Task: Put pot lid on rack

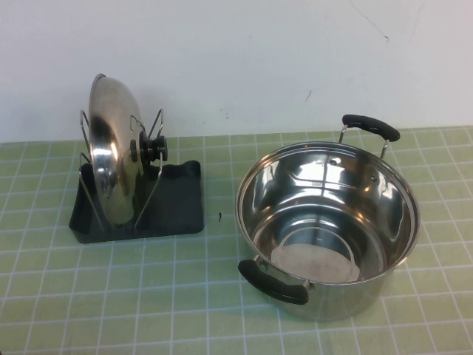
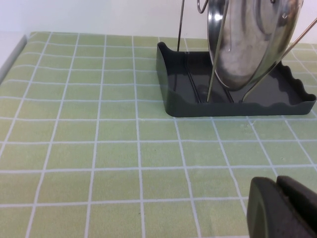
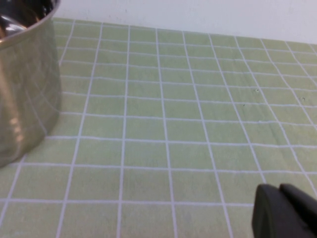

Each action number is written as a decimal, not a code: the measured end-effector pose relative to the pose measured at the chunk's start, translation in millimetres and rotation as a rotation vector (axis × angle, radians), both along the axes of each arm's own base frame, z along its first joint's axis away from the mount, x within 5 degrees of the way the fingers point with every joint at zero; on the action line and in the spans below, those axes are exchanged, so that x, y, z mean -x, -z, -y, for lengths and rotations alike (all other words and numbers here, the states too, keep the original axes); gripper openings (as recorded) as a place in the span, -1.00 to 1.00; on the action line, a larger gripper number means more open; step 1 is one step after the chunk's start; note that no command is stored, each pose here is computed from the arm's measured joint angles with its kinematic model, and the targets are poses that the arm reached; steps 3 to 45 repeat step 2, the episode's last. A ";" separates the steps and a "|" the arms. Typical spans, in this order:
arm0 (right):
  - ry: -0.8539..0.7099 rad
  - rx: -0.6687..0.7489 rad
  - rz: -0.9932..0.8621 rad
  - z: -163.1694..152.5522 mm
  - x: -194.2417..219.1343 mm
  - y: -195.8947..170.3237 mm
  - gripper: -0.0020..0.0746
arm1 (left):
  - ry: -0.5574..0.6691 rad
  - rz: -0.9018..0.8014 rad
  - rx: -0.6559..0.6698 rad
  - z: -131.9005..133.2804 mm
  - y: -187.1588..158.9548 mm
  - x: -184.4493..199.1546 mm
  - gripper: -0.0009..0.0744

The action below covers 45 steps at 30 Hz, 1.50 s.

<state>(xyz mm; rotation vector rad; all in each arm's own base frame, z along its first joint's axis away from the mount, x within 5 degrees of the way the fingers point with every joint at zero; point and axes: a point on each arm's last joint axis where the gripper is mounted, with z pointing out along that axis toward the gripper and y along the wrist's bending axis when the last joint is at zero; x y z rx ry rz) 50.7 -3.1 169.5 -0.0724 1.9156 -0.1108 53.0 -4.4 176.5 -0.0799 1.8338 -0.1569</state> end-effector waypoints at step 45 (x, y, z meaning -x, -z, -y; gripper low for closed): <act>0.000 -0.001 0.000 0.0 0.0 0.0 -0.95 | 0.000 0.000 0.000 0.0 0.0 0.0 -0.98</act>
